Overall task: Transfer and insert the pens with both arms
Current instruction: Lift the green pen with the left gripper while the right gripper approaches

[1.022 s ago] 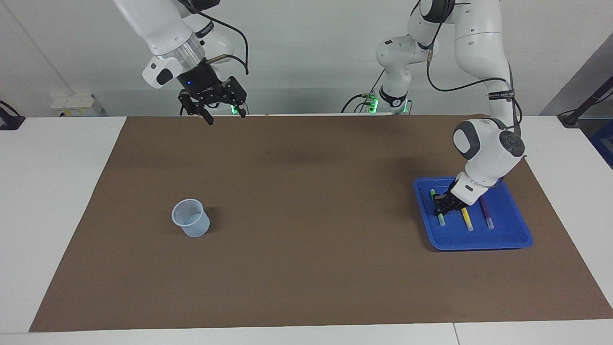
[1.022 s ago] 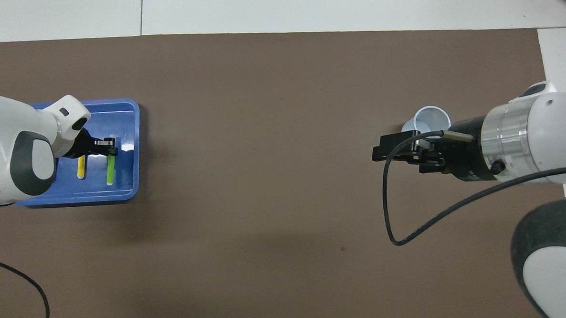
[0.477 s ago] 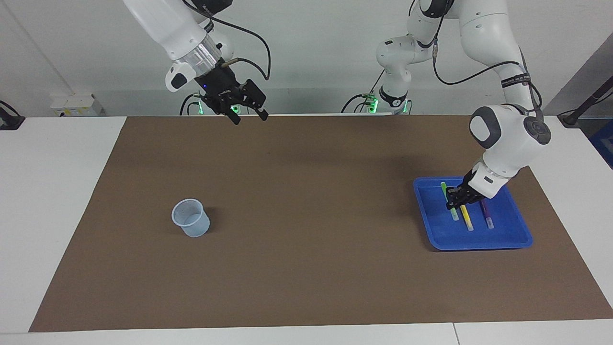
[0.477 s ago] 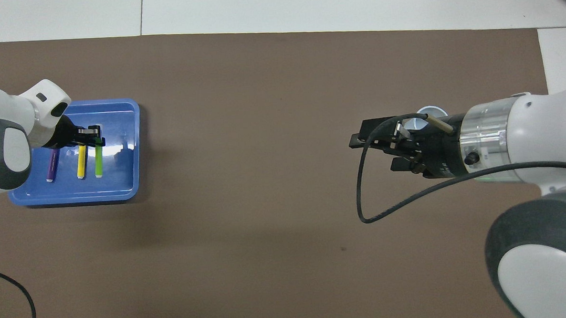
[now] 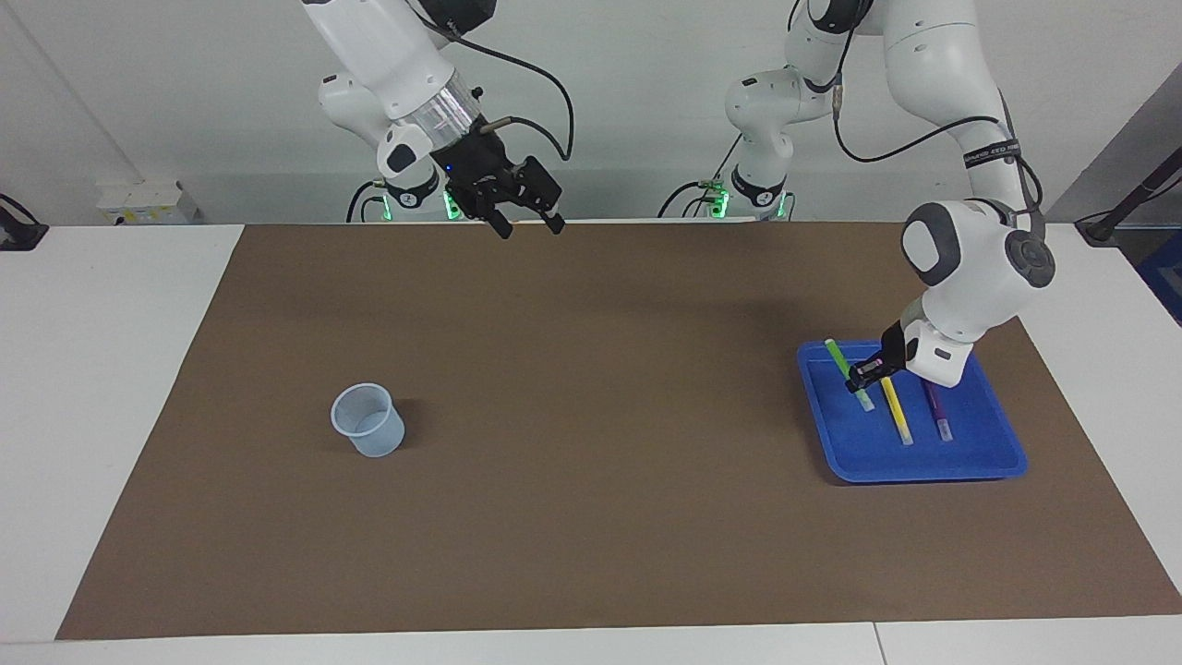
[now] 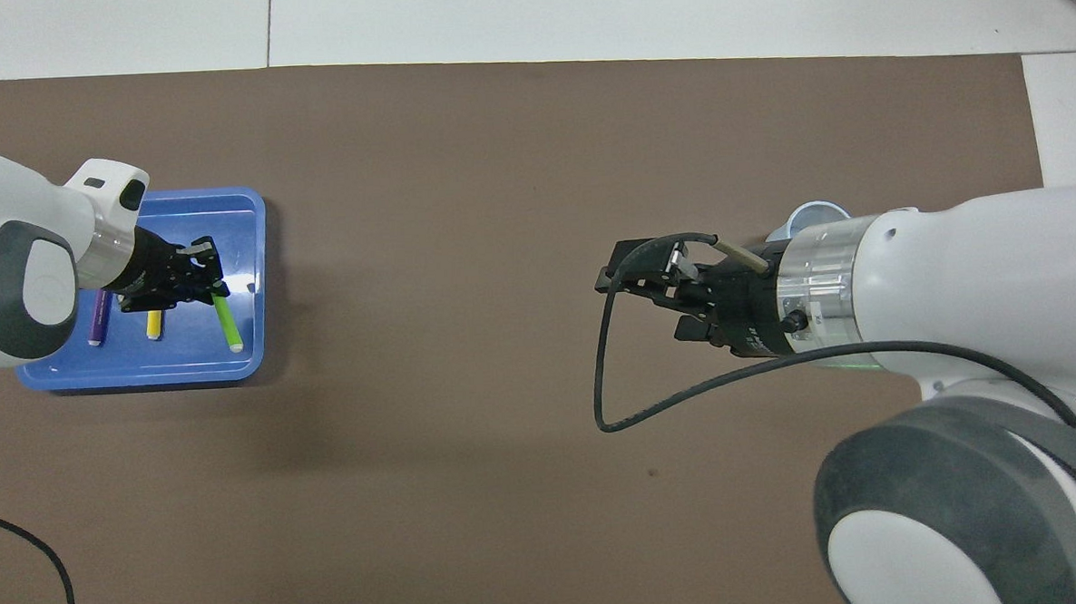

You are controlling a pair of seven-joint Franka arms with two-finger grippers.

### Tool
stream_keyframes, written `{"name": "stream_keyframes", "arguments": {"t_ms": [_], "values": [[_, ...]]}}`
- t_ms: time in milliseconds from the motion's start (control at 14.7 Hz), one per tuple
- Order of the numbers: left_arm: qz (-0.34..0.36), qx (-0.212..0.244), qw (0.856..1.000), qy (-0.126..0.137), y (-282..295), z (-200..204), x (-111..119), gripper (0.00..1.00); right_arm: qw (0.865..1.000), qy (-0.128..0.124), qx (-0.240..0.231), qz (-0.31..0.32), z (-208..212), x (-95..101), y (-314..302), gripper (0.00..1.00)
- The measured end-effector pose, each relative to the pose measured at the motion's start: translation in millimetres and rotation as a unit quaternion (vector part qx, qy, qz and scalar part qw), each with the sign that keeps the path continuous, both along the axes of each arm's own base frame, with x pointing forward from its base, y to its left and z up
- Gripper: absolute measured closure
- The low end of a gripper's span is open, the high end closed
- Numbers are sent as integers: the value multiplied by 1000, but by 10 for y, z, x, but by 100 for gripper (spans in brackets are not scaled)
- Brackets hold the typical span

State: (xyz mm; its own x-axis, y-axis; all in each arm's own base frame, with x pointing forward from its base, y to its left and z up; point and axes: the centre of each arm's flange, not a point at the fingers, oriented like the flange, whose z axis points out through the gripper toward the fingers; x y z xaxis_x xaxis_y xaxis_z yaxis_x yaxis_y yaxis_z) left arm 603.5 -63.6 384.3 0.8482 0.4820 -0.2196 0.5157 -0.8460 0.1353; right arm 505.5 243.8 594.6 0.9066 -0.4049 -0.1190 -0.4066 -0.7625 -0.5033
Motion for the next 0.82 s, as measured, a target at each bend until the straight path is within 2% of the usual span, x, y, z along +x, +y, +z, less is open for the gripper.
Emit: {"name": "stream_keyframes", "arguments": {"t_ms": [204, 409, 818], "values": [[69, -46, 996, 26, -249, 79, -47, 83, 1000, 2, 10, -13, -74, -7, 220, 0], [151, -94, 982, 60, -384, 106, -55, 83, 999, 3, 20, -28, -162, 69, 211, 0], [263, -175, 939, 138, -1057, 217, -144, 83, 999, 14, 20, -34, -361, 94, 352, 0]]}}
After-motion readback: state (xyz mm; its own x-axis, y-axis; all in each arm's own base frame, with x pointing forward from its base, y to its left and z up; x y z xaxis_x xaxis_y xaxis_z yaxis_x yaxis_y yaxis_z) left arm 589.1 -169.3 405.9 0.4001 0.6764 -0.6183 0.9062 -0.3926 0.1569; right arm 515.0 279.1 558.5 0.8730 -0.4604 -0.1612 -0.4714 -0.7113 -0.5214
